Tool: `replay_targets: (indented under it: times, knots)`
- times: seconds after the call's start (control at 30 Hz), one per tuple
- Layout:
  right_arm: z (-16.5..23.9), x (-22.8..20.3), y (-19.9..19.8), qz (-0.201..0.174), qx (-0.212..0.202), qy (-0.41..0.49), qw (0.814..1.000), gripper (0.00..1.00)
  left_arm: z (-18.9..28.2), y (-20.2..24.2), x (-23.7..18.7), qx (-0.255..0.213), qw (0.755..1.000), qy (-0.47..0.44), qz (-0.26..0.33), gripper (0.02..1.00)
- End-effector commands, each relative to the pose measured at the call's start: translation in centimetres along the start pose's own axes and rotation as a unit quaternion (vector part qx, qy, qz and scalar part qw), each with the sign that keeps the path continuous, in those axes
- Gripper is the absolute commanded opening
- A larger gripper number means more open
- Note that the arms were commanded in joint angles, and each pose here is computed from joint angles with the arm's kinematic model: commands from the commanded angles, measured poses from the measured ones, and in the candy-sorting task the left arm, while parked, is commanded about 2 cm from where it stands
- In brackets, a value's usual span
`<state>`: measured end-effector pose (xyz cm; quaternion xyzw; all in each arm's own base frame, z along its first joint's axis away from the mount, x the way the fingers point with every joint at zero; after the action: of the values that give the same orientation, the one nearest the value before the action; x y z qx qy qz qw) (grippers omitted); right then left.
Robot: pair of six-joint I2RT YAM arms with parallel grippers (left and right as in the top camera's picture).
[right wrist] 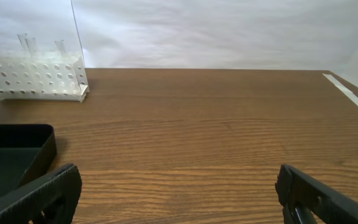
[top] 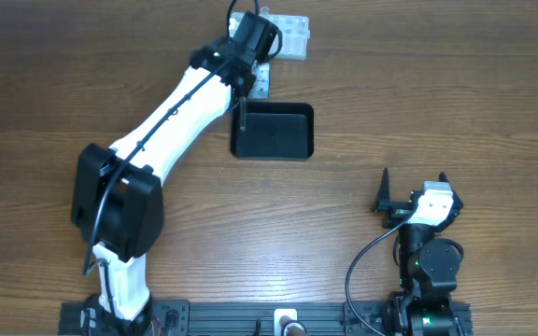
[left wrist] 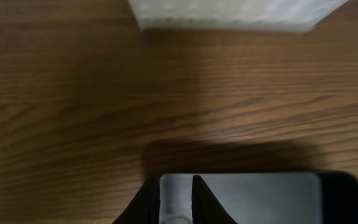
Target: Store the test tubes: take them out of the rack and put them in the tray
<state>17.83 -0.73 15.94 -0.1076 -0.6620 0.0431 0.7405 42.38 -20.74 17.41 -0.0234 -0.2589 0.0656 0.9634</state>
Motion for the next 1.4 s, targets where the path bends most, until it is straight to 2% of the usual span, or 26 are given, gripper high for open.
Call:
replay_targets:
  times: [0.03,0.97,1.17,1.4]
  knots:
    - [0.0,-0.2,0.0,0.001,-0.005,0.002,1.0,0.991,-2.6,0.6,-1.1,0.034,0.999,0.018,-0.003,0.088]
    - [0.0,-0.2,0.0,0.001,-0.005,0.002,1.0,0.991,-6.1,0.6,-4.0,0.055,0.995,0.079,-0.032,0.126]
    - [0.0,-0.2,0.0,0.001,-0.005,0.002,1.0,0.993,-6.3,0.4,-3.9,0.051,0.995,0.074,-0.03,0.174]
    - [0.0,-0.2,0.0,0.001,-0.005,0.002,1.0,0.993,-6.4,0.4,-3.9,0.052,0.995,0.075,-0.03,0.187]
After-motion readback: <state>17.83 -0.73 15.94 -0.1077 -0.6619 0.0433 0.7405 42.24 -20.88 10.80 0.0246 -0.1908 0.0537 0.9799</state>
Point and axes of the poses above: each gripper's point midway between its finger pads, its own z axis back along the fingers, its own y axis along the line the jaws close on, x = y × z, the point moved 7 cm from there along z, back along the fingers, and after that the axes turned 10 degrees about z, right-handed, at the moved point
